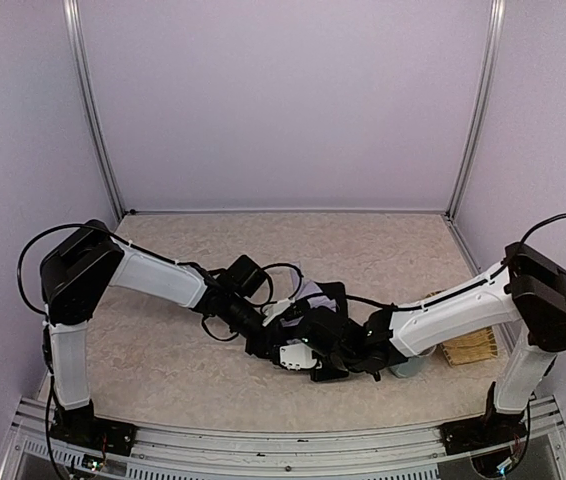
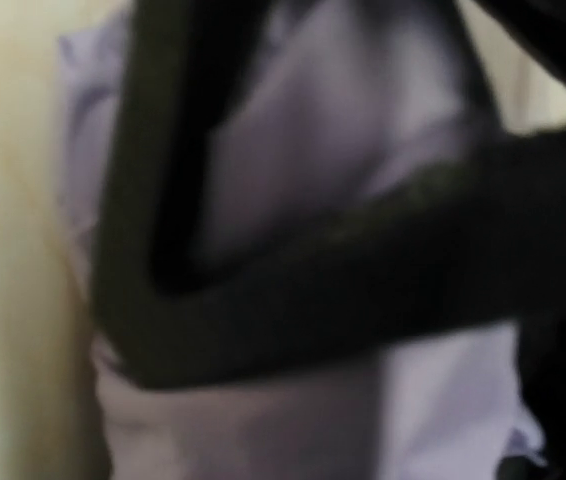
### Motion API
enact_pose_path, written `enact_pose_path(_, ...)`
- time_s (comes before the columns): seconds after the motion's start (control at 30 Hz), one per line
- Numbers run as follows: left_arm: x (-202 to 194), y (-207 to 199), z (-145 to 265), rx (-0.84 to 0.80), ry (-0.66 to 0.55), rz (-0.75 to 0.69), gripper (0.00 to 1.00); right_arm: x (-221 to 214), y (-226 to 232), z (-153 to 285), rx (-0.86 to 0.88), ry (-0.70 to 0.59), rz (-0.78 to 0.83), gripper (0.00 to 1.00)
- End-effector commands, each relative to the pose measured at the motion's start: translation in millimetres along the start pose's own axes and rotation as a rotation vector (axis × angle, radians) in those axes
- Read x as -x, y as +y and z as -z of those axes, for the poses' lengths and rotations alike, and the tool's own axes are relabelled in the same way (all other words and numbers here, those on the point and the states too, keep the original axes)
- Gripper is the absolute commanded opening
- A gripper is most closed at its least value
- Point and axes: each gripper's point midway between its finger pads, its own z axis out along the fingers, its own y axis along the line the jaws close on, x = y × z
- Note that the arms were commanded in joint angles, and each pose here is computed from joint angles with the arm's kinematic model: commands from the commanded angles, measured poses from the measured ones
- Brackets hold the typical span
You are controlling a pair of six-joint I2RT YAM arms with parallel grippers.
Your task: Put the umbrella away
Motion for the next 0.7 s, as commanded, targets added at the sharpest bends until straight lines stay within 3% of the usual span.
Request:
enact_pose_path(0.0,-75,-15,-8,-0.065,0.215,0.239,0.0,-25,20,-20,0.094,0.072,0.009,0.59)
enact_pose_path(0.13,-68,-23,-2,-0.094,0.193,0.2,0.0,-31,31,-24,0.129,0.096,0.013,0.46)
enact_pose_path(0.3,-63,-28,2,-0.118,0.182,0.18,0.0,-25,39,-20,0.194,0.068,-0.006,0.21)
enact_pose_path(0.33,-59,-30,5,-0.113,0.17,0.164,0.08,-22,42,-17,0.216,0.062,-0.011,0.19)
enact_pose_path(0.37,-52,-31,9,-0.094,0.146,0.141,0.22,-20,44,-15,0.236,0.054,-0.02,0.16)
enact_pose_path(0.4,-43,-31,15,-0.06,0.113,0.111,0.48,-18,47,-12,0.262,0.044,-0.029,0.14)
enact_pose_path(0.43,-32,-30,23,-0.013,0.07,0.07,0.92,-15,51,-9,0.294,0.032,-0.042,0.12)
enact_pose_path(0.47,-19,-29,33,0.043,0.018,0.025,0.98,-11,54,-6,0.325,0.017,-0.054,0.1)
enact_pose_path(0.57,13,-29,70,0.231,-0.136,-0.096,0.99,-2,74,6,0.466,-0.02,-0.095,0.07)
enact_pose_path(0.67,40,-19,121,0.575,-0.307,-0.184,0.99,-2,92,13,0.577,-0.005,-0.129,0.05)
